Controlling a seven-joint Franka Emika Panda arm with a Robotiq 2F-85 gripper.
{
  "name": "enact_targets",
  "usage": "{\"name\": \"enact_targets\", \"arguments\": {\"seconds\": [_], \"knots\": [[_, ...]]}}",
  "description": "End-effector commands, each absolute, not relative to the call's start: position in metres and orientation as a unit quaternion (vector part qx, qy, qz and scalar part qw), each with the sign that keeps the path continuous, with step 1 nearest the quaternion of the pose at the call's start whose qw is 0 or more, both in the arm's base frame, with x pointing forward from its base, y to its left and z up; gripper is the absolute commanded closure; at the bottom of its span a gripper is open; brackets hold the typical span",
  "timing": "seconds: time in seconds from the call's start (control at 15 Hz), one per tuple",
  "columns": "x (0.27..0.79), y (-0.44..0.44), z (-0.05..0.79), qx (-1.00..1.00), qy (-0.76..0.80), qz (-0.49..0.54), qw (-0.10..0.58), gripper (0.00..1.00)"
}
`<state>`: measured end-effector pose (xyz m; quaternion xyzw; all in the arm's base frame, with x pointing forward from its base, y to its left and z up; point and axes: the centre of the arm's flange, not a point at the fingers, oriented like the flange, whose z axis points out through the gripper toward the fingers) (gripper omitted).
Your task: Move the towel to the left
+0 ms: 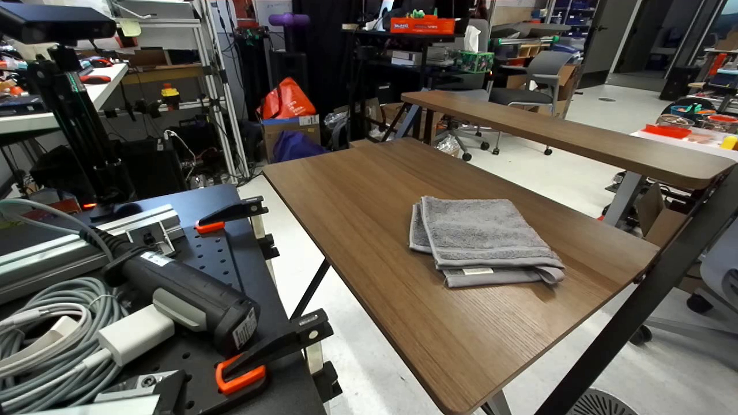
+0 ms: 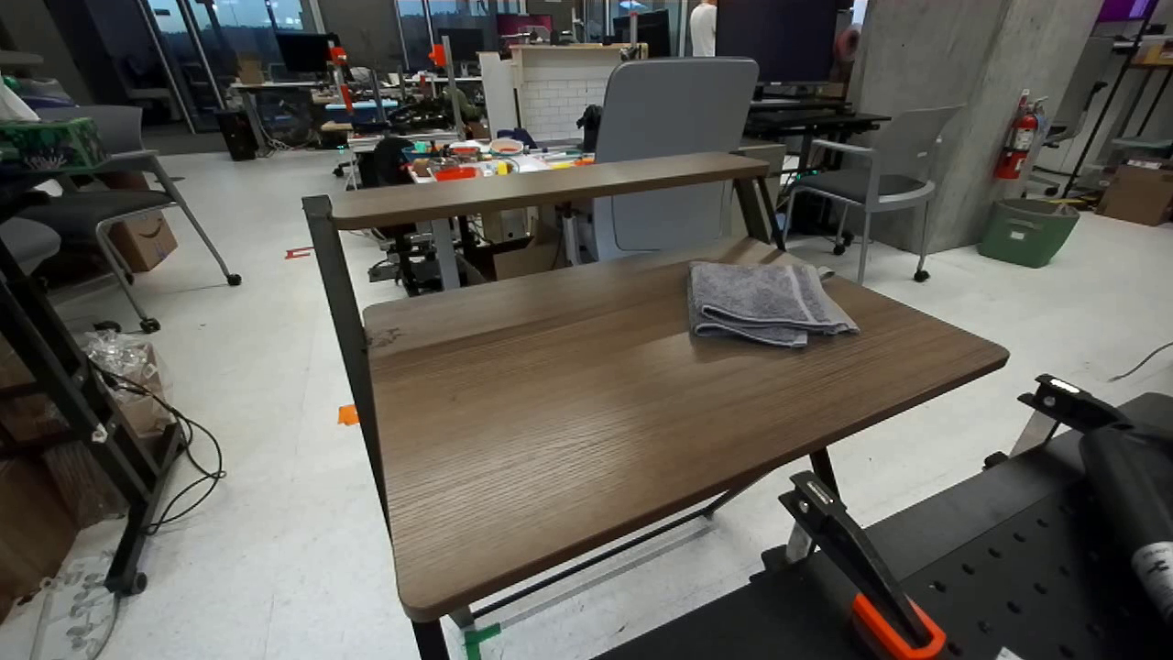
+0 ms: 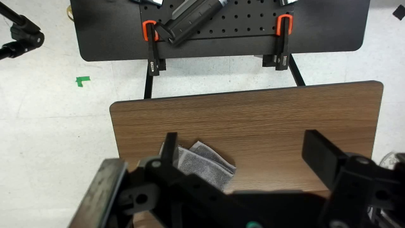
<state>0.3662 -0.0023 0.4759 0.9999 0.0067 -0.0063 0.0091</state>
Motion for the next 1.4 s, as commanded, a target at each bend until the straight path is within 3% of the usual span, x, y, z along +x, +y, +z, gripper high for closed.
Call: {"name": "enact_targets", "arguments": {"seconds": [0.0, 0.53, 1.33], "knots": [[0.366, -0.002, 0.476, 1.000, 0.007, -0.006, 0.009, 0.00], [0.375, 0.000, 0.472, 1.000, -0.010, 0.011, 0.013, 0.00], [0.470, 0.001, 0.387, 0.991, -0.117, 0.053, 0.034, 0.00]]}}
